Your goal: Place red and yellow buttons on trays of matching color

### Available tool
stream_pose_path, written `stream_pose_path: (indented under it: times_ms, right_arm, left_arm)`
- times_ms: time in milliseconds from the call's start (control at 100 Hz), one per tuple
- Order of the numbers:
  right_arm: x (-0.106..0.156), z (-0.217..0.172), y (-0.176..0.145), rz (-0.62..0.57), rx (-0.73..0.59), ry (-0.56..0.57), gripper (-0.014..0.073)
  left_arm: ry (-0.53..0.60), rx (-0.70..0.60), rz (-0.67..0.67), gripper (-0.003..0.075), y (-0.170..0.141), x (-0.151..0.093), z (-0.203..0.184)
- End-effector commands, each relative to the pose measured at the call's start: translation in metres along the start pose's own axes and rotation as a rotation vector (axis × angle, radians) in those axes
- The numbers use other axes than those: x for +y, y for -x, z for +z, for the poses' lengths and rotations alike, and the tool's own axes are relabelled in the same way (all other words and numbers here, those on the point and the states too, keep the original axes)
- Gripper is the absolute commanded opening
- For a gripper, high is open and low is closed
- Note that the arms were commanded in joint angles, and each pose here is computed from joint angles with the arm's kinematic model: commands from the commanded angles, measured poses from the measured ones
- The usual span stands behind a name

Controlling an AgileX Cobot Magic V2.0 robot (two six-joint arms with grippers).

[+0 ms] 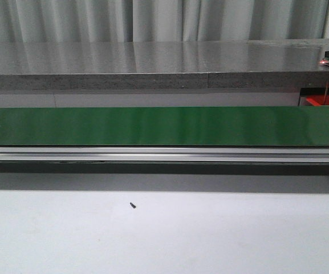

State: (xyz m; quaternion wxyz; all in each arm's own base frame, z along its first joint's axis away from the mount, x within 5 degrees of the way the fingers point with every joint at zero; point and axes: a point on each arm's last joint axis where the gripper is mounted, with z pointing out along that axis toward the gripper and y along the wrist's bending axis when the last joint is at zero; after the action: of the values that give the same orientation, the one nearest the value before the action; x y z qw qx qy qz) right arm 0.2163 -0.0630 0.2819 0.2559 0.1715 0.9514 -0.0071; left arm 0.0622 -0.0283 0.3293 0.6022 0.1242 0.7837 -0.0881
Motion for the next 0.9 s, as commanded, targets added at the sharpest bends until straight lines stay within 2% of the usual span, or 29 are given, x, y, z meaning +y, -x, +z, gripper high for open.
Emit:
stream_pose_path:
  times_ms: [0,90,190,450,660,890]
  right_arm:
    - [0.002,-0.024,0.003,0.013,-0.098,0.02,0.0151]
    - [0.004,-0.037,-0.001,0.019,-0.132,0.038,-0.0018]
    - [0.008,-0.05,-0.006,0.006,-0.172,0.056,-0.013]
    - [0.027,-0.073,-0.015,-0.084,-0.256,0.129,-0.0122]
    - [0.04,-0.089,-0.017,-0.14,-0.382,0.193,-0.0122]
    - [0.043,-0.1,-0.02,-0.177,-0.462,0.215,-0.0122]
  left_arm:
    - [0.013,-0.087,-0.023,-0.002,0.014,0.001,-0.003]
    - [0.013,-0.087,-0.023,-0.002,0.014,0.001,-0.003]
    - [0.013,-0.087,-0.023,-0.002,0.014,0.001,-0.003]
    - [0.013,-0.087,-0.023,-0.002,0.014,0.001,-0.003]
    - [0.013,-0.087,-0.023,-0.002,0.014,0.001,-0.003]
    - [0.013,-0.087,-0.023,-0.002,0.014,0.001,-0.003]
